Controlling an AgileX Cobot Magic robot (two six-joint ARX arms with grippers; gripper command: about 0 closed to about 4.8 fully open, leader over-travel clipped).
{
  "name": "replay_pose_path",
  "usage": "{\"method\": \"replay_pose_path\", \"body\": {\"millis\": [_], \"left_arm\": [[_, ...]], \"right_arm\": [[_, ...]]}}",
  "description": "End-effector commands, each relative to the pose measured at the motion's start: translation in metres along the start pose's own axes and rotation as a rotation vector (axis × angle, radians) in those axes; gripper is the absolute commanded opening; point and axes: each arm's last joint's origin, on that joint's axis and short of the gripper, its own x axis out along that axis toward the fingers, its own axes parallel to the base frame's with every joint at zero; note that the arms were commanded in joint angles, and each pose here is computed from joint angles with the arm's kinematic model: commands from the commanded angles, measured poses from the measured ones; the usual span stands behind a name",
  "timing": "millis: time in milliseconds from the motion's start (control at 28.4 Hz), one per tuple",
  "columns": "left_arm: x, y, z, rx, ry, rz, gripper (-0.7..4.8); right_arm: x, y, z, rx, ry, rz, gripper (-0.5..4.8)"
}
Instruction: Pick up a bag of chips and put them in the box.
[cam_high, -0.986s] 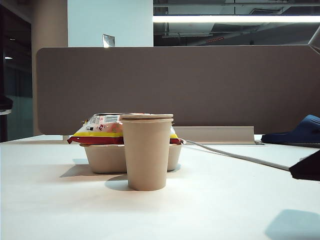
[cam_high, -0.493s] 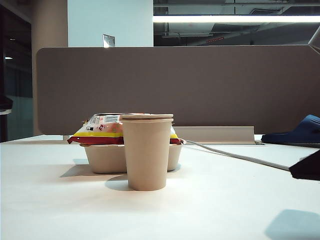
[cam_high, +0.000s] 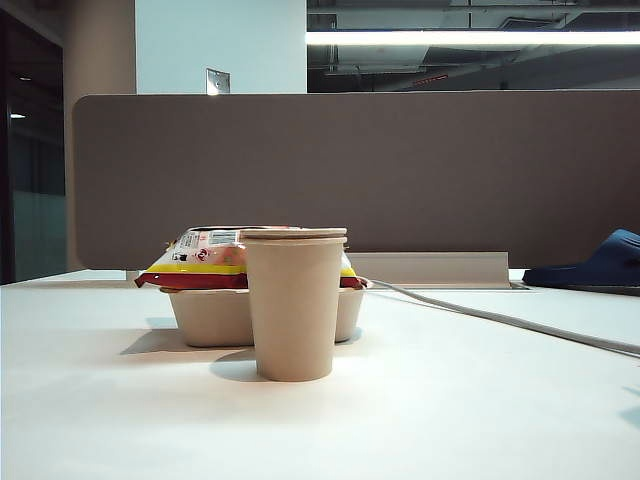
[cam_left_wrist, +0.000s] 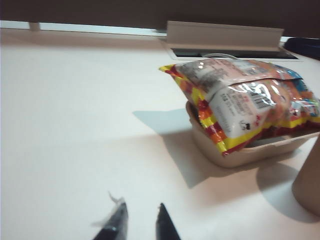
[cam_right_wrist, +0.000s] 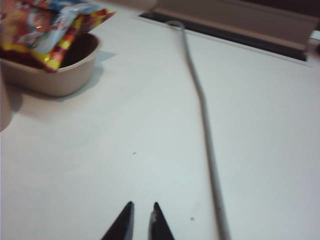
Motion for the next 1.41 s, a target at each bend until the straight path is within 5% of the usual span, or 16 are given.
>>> {"method": "replay_pose_path", "body": {"millis": [35, 599, 1408], "left_arm": [[0.0, 0.002, -0.001, 0.0, 0.0, 0.02, 0.79], [-0.001, 0.005, -0.001, -0.005, -0.003, 0.048, 0.79], [-0.001, 0.005, -0.001, -0.005, -0.002, 0.048, 0.79]], "right_arm": [[-0.004, -0.007, 0.004, 0.008, -0.053, -0.067, 0.5], [-0.014, -0.024, 0.009, 0.021, -0.144, -0.258, 0.5], [-0.015, -0.024, 0.009, 0.022, -0.144, -0.264, 0.5]]}}
